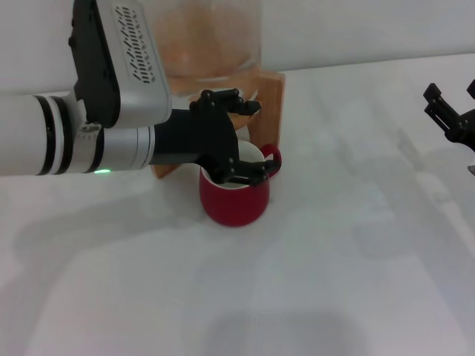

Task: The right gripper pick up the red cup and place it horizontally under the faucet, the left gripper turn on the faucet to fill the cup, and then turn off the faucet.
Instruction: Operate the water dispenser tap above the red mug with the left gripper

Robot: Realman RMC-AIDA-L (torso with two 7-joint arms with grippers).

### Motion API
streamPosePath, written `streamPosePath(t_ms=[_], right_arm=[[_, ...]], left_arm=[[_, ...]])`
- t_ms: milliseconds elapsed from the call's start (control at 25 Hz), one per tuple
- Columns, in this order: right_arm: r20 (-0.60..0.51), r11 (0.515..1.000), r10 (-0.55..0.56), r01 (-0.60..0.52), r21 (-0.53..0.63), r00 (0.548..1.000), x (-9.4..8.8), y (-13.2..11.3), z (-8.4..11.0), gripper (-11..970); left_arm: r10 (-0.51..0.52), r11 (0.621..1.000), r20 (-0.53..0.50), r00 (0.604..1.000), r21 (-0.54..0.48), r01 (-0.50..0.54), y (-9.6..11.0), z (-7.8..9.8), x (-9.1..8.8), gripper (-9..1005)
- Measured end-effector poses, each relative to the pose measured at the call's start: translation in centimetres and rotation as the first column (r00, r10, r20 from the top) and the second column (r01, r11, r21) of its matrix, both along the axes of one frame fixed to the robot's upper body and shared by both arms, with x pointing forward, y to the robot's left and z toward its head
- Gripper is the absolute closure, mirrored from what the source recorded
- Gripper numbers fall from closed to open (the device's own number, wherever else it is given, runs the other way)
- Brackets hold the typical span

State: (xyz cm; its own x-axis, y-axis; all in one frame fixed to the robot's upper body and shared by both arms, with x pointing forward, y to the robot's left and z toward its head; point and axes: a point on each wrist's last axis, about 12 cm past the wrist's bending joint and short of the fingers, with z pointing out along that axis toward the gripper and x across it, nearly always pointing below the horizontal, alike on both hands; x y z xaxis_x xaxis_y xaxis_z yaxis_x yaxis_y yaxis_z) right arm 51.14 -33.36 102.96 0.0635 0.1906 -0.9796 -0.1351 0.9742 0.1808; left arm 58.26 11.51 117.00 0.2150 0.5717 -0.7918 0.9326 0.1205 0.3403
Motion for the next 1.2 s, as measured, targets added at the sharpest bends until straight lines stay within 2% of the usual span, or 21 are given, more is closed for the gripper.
streamPosePath(t_ms=[1200], right_arm=[[0.007, 1.0, -0.001, 0.001, 0.002, 1.0, -0.35, -0.11, -0.03, 114]], left_arm=[[0.01, 1.0, -0.002, 1.0, 0.016, -0.01, 0.03, 0.04, 0.06, 121]])
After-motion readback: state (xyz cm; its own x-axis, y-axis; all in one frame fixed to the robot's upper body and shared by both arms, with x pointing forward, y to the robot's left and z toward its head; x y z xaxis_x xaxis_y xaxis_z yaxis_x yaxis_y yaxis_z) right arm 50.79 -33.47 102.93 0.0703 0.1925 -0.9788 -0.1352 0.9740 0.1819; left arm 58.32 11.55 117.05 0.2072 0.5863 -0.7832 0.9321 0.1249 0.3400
